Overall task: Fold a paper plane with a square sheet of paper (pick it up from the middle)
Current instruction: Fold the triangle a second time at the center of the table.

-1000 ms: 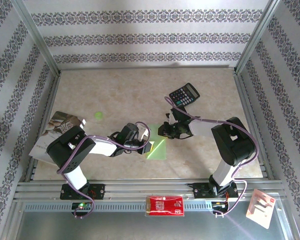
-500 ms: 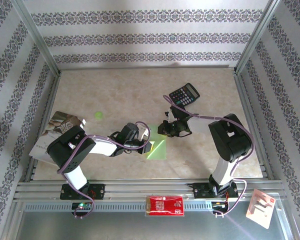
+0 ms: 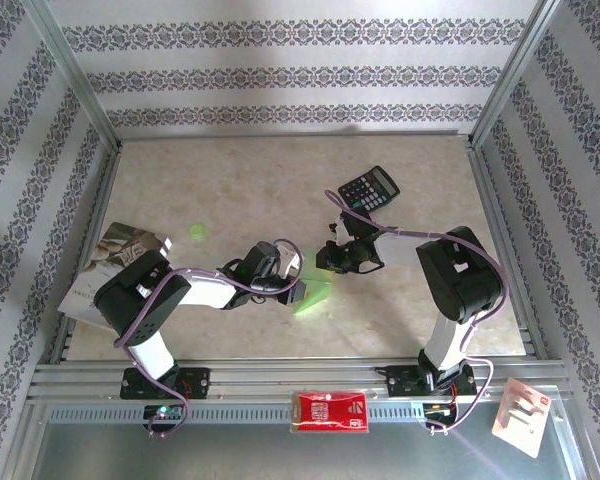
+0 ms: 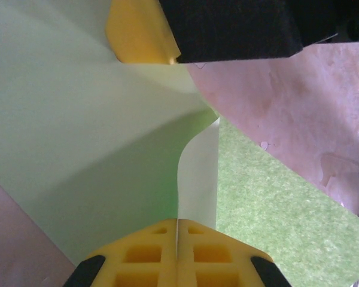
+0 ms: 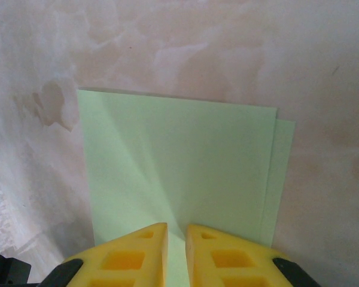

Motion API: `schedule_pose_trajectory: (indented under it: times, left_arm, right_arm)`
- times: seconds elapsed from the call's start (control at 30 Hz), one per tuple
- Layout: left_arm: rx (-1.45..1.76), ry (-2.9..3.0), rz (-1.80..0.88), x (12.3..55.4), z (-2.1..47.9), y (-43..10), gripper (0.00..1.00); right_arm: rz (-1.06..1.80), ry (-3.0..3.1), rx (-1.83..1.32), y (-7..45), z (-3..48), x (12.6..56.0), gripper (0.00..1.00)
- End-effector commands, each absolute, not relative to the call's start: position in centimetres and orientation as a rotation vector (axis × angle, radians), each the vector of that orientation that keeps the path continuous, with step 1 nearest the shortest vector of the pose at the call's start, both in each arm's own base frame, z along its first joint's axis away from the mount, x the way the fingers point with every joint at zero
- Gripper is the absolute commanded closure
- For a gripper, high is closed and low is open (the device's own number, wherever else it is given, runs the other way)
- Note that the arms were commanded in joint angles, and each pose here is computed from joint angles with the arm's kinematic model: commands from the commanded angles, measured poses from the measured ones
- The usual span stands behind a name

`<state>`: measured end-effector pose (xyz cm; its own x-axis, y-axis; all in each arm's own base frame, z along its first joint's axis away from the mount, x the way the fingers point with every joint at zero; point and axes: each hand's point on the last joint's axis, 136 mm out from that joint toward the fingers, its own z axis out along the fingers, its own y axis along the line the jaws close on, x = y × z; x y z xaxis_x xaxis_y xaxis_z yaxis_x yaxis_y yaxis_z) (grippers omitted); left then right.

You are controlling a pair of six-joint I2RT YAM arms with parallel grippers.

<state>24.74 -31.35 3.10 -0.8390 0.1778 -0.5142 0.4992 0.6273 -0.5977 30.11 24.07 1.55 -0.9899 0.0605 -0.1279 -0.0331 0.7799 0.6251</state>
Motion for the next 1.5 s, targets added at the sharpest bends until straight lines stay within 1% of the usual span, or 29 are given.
schedule_pose_trajectory:
  times: [0.0,0.13,0.43,1.03,1.47]
  left_arm:
    - [0.495,2.467,-1.096,24.6,2.7,-30.7,0.96]
    - [0.473,2.464,-1.126,24.3,2.8,-30.7,0.95]
    - [0.475,2.495,-1.083,24.5,2.0,-30.5,0.95]
    - [0.486,2.513,-1.060,24.7,1.8,-30.4,0.95]
    - [0.469,2.568,-1.011,24.3,0.0,-29.5,1.00]
  right_arm:
    - [0.902,2.907,0.028,22.7,-0.3,29.0,0.81]
    - [0.903,2.908,0.030,22.8,-0.3,29.1,0.81]
    - [0.906,2.905,0.030,22.8,-0.3,29.1,0.81]
    - [0.910,2.910,0.031,22.9,-0.6,28.8,0.81]
    - [0.916,2.907,0.026,23.0,-0.4,28.9,0.81]
